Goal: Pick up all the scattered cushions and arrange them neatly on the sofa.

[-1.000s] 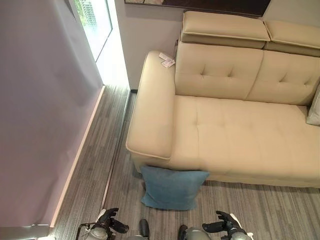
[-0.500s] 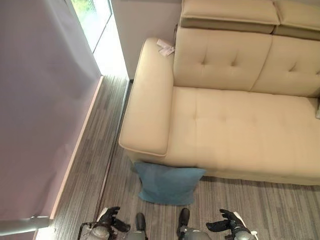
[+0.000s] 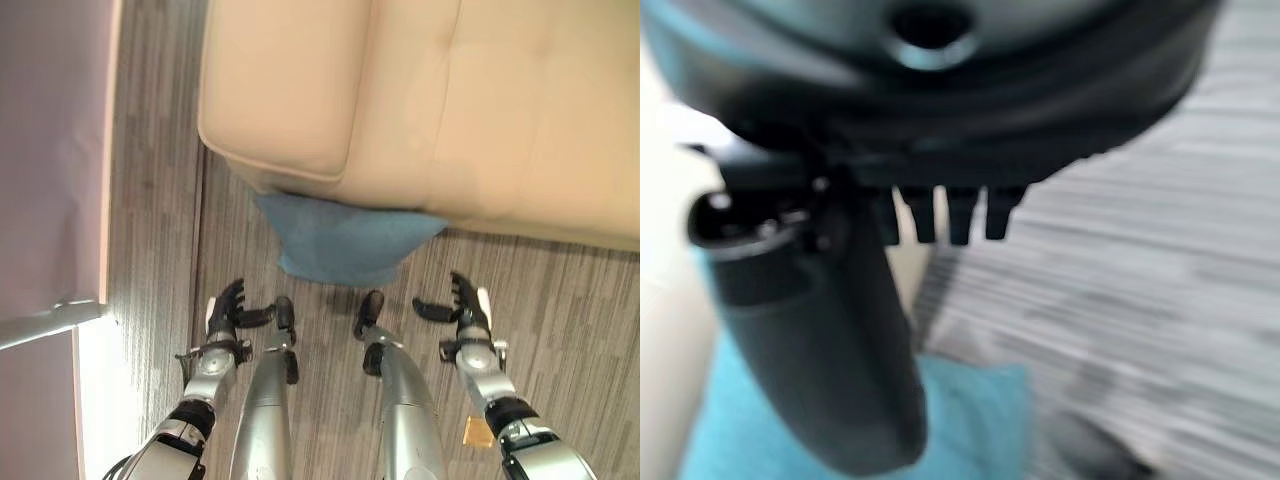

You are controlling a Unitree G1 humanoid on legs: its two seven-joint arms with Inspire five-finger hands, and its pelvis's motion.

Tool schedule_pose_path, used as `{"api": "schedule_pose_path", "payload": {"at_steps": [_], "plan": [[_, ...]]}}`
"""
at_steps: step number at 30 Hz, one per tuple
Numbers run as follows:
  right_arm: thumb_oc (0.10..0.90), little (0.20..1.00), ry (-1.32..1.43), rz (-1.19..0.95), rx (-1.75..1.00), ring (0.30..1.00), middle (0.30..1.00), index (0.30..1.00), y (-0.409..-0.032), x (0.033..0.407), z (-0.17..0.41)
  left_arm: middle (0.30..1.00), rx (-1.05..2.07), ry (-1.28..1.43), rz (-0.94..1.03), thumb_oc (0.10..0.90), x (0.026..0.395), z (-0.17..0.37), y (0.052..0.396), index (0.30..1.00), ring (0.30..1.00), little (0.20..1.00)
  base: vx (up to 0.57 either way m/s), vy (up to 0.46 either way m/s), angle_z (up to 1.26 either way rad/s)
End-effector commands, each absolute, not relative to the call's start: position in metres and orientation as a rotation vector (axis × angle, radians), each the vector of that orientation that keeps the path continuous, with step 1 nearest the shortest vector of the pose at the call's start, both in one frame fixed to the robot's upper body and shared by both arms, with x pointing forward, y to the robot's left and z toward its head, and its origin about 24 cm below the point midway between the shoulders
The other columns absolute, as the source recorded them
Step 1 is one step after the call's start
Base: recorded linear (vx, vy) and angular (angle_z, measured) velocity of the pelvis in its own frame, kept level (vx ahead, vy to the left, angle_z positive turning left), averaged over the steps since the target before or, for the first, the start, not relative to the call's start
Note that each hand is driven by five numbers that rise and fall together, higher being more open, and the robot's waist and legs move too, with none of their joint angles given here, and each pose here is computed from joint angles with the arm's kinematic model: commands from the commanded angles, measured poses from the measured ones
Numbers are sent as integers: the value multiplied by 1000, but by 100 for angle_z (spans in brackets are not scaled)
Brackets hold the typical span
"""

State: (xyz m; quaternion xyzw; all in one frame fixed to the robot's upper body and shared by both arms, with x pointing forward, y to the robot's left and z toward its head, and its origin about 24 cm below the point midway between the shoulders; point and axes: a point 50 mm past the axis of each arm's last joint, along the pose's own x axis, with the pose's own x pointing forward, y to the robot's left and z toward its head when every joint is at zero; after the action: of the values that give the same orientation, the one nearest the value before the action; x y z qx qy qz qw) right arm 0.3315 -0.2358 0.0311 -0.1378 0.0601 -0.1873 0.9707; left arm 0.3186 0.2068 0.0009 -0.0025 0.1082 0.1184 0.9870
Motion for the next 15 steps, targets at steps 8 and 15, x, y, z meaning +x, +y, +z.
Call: {"api": "schedule_pose_path", "payload": {"at_steps": [8,15], "plan": [[800,900,-225,-440,-177,900,900,900,-238,361,116,900,-39,-184,292,800,367,109,218,900,900,900,-20,-14,7],[800,900,-284,-312,-164,900,900,900,-228,367,135,900,-23,-273,242,800,375,140,214,900,900,900,-3,-5,2]]}}
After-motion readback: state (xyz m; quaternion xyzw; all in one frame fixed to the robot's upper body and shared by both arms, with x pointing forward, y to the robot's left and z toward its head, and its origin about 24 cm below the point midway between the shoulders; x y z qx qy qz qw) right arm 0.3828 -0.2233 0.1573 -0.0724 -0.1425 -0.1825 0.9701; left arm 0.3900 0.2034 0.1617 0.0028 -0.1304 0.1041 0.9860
